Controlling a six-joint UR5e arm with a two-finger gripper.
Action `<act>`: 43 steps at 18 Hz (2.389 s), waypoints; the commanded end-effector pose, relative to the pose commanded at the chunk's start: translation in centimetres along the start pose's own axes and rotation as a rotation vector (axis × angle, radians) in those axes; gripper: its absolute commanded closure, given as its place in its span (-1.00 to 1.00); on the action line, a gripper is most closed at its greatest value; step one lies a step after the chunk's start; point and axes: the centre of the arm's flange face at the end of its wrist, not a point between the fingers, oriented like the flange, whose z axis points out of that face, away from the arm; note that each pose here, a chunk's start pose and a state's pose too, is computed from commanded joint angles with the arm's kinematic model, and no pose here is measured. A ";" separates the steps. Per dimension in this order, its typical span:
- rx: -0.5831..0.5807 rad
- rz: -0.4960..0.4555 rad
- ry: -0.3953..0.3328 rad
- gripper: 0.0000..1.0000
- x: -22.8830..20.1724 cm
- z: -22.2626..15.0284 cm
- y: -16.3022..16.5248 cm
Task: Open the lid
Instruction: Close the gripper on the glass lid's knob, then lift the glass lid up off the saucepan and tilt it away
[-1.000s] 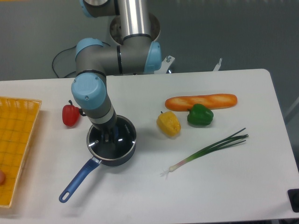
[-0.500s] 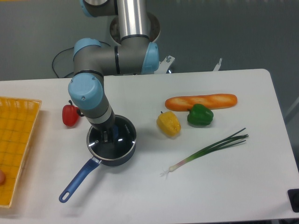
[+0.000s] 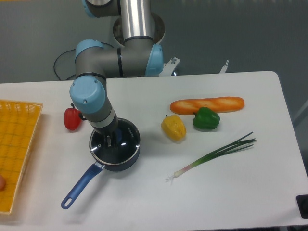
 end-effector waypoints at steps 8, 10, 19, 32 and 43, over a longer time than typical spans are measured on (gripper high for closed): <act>-0.002 -0.004 -0.008 -0.16 -0.4 -0.9 0.3; -0.015 -0.006 -0.017 -0.16 -0.5 -1.4 0.8; -0.020 -0.050 -0.016 -0.13 -2.1 -5.2 4.3; -0.005 -0.126 -0.053 0.05 -3.1 -7.3 11.0; -0.007 -0.156 -0.043 0.05 -3.0 -6.8 12.9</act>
